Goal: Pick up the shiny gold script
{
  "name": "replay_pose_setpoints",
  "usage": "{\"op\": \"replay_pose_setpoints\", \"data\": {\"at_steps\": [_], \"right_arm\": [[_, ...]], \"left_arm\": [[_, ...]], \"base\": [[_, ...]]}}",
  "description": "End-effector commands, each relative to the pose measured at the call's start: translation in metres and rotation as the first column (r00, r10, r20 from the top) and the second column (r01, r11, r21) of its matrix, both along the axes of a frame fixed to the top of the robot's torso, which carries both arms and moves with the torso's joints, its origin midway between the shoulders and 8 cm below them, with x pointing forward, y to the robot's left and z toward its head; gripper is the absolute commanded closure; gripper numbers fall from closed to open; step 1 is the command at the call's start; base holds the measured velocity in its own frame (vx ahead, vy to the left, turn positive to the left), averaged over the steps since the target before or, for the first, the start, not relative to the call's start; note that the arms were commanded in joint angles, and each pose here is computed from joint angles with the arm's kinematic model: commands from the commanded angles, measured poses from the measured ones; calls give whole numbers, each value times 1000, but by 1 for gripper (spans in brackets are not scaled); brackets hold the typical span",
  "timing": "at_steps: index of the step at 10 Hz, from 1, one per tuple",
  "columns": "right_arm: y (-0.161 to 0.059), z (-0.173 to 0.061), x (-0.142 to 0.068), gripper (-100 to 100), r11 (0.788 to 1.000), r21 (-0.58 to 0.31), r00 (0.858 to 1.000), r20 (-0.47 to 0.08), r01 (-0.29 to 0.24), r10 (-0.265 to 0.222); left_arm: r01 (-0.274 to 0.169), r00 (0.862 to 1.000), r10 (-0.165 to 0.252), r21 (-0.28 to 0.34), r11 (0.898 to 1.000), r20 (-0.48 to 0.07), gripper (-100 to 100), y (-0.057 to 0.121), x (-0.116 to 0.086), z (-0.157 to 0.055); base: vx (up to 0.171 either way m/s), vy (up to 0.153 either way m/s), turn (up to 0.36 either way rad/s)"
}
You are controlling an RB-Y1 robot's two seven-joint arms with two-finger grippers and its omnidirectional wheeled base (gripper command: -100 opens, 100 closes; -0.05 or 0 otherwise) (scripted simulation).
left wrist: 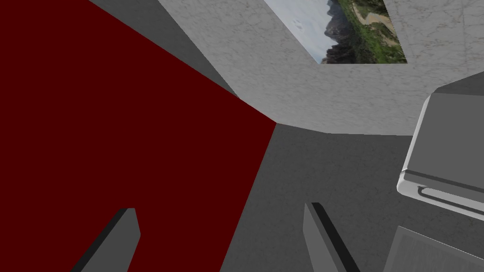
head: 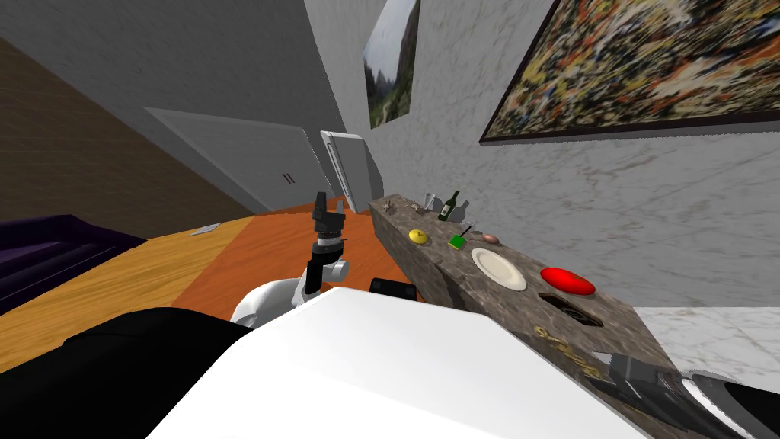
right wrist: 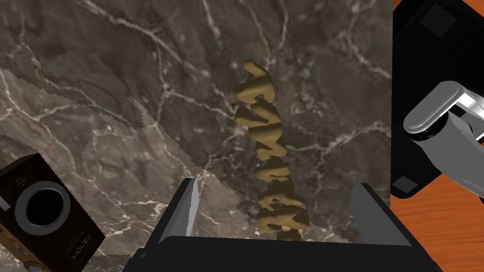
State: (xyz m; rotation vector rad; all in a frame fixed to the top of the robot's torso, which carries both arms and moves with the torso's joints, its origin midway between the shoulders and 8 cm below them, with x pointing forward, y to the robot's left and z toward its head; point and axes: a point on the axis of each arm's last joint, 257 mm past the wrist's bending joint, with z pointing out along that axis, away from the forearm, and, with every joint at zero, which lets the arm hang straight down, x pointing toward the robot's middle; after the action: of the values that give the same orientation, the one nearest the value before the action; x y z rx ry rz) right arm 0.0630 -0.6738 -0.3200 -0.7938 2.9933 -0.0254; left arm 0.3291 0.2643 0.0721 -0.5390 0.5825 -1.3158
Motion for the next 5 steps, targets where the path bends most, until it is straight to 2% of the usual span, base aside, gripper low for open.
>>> {"op": "replay_pose_setpoints", "data": {"at_steps": [1,2,3,4,5], "right_arm": [[0,0,0,-100,1000,0,1000,0,0,0],[0,0,-2,0,1000,0,1000,-3,-1,1],[1,-13,-14,-100,1000,0,1000,-3,12,-12],[3,-20,-21,-100,1000,0,1000,-4,19,-19],[3,-16,-17,-100,1000,2,1000,-5,15,-15]], "left_arm": [[0,1000,0,0,1000,0,0,0,0,0],[0,1000,0,0,1000,0,0,0,0,0],[0,1000,0,0,1000,0,0,0,0,0],[0,1000,0,0,1000,0,0,0,0,0],[0,1000,0,0,1000,0,0,0,0,0]], "base": [[24,-11,3],[5,-2,1],[17,-10,103],[30,-21,100],[14,-11,14]]}}
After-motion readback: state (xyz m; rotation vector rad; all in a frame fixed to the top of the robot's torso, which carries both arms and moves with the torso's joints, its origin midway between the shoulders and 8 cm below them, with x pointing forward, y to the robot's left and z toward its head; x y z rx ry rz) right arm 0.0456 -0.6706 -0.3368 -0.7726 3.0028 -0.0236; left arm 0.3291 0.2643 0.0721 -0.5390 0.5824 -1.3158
